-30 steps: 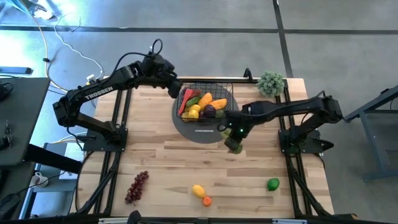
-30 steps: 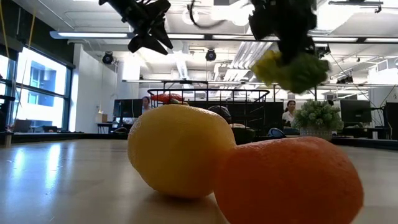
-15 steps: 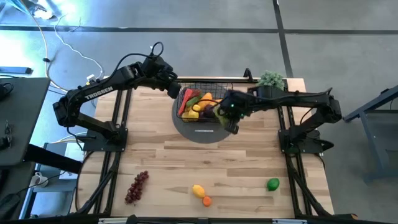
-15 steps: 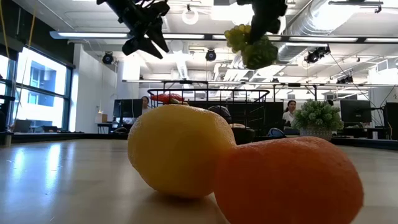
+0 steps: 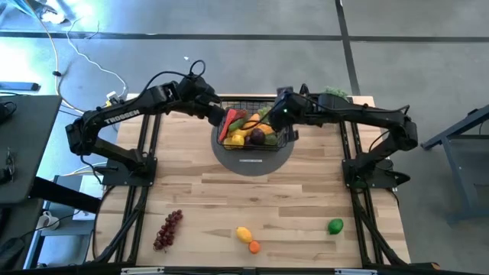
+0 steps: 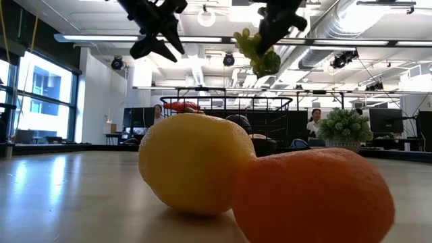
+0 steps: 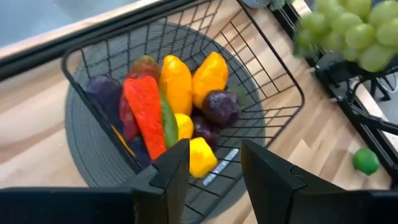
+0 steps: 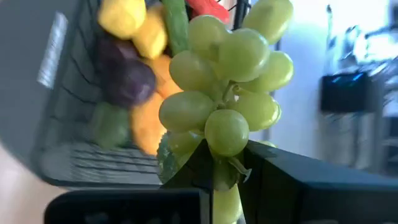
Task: Build produce basket
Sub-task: Put the green grapes into the black wire basket
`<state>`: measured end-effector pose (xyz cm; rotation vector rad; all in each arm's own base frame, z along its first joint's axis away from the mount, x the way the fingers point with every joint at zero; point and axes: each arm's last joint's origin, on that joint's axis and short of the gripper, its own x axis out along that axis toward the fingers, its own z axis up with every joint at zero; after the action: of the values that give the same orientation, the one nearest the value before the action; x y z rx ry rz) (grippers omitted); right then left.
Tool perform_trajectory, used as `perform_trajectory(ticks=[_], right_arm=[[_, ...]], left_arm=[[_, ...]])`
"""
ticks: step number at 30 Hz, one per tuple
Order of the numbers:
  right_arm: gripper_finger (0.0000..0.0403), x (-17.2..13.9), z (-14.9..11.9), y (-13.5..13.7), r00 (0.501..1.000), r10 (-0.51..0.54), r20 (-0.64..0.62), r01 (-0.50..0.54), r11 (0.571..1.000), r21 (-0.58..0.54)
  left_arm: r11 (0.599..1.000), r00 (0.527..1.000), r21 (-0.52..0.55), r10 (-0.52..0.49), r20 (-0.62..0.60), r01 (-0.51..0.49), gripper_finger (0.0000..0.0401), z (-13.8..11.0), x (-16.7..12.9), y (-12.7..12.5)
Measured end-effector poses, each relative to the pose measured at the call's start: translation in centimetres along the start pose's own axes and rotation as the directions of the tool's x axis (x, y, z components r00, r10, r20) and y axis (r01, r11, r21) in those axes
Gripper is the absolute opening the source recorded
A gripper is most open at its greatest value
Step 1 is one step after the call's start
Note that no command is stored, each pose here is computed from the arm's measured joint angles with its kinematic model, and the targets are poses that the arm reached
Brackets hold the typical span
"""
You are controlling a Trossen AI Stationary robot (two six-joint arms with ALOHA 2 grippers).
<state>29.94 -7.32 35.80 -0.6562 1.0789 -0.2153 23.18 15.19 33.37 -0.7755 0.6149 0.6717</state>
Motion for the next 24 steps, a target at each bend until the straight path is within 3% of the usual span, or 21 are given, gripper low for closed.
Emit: perform_trajectory(ticks=[3, 7, 12, 15, 24], right_arm=[[0.0021, 0.9, 0.0, -0.3, 1.000, -0.011, -0.022, 0.008, 0.988, -0.152], [0.0029, 2.6, 0.0, -0.4, 0.998, 0.004, -0.063, -0.025, 0.940, -0.339], [0.0030, 5.3, 0.1, -0.1, 0.992, 0.036, -0.123, -0.091, 0.877, -0.472], [0.0031, 6.6, 0.0, -0.1, 0.988, 0.047, -0.148, -0.113, 0.870, -0.479], [0.0032, 10.5, -0.5, -0.2, 0.976, 0.117, -0.184, -0.179, 0.912, -0.368]], left_arm=[[1.000, 1.000, -0.013, -0.011, -0.008, 0.011, 0.0131, -0.3, 0.0, -0.5], [0.999, 1.000, -0.041, -0.025, -0.018, 0.024, 0.0131, -0.7, 0.1, -1.1], [0.998, 0.998, -0.047, -0.046, -0.036, 0.045, 0.0131, -1.3, 0.1, -2.0], [0.998, 0.997, -0.036, -0.058, -0.045, 0.057, 0.0131, -1.7, 0.1, -2.5], [0.997, 0.995, -0.030, -0.075, -0.060, 0.074, 0.0131, -2.4, 0.1, -3.5]])
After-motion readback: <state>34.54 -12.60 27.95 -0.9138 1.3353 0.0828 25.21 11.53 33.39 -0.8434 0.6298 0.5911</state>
